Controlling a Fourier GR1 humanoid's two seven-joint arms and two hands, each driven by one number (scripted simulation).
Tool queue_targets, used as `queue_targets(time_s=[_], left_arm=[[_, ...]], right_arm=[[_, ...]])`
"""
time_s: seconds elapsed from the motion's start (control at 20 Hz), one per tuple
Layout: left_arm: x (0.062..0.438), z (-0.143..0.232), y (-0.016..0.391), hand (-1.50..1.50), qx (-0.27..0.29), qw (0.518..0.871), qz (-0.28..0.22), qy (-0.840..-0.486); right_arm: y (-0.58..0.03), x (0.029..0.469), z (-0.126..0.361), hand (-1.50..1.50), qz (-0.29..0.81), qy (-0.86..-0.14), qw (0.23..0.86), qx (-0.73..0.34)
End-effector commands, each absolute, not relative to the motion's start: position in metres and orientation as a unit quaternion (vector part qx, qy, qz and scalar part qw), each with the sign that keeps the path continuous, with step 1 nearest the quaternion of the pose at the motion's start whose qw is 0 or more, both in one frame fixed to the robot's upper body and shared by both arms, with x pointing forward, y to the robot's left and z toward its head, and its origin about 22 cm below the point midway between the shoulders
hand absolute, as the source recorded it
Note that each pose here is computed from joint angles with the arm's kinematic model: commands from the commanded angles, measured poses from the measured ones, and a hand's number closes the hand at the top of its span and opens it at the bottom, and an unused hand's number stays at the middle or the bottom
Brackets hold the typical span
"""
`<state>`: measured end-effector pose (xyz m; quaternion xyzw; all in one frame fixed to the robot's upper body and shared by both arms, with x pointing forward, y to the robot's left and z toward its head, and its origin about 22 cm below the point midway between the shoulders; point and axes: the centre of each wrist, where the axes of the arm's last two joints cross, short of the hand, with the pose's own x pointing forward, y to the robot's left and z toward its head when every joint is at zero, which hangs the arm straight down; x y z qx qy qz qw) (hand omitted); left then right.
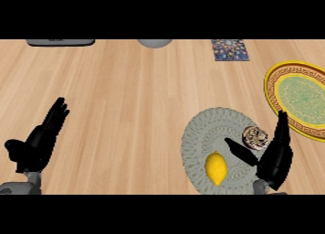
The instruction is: Pick the cupcake from the placemat and place it in the plate
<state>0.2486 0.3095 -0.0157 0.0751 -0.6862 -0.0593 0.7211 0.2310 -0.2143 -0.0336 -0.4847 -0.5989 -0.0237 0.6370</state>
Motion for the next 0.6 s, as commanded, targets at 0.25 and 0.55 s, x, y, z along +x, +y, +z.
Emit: queue_targets(time_s=[0.25,0.55], left_arm=[[0.247,-0.027,0.312,0.00,0.071,0.718,-0.061,-0.689],[0.242,-0.016,0.309,0.00,0.072,0.717,-0.061,-0.690]], right_arm=[[-0.204,0.232,0.021,-1.50,0.080,-0.447,0.742,-0.493],[-0.221,0.215,0.046,-1.50,0.101,-0.374,0.785,-0.483]])
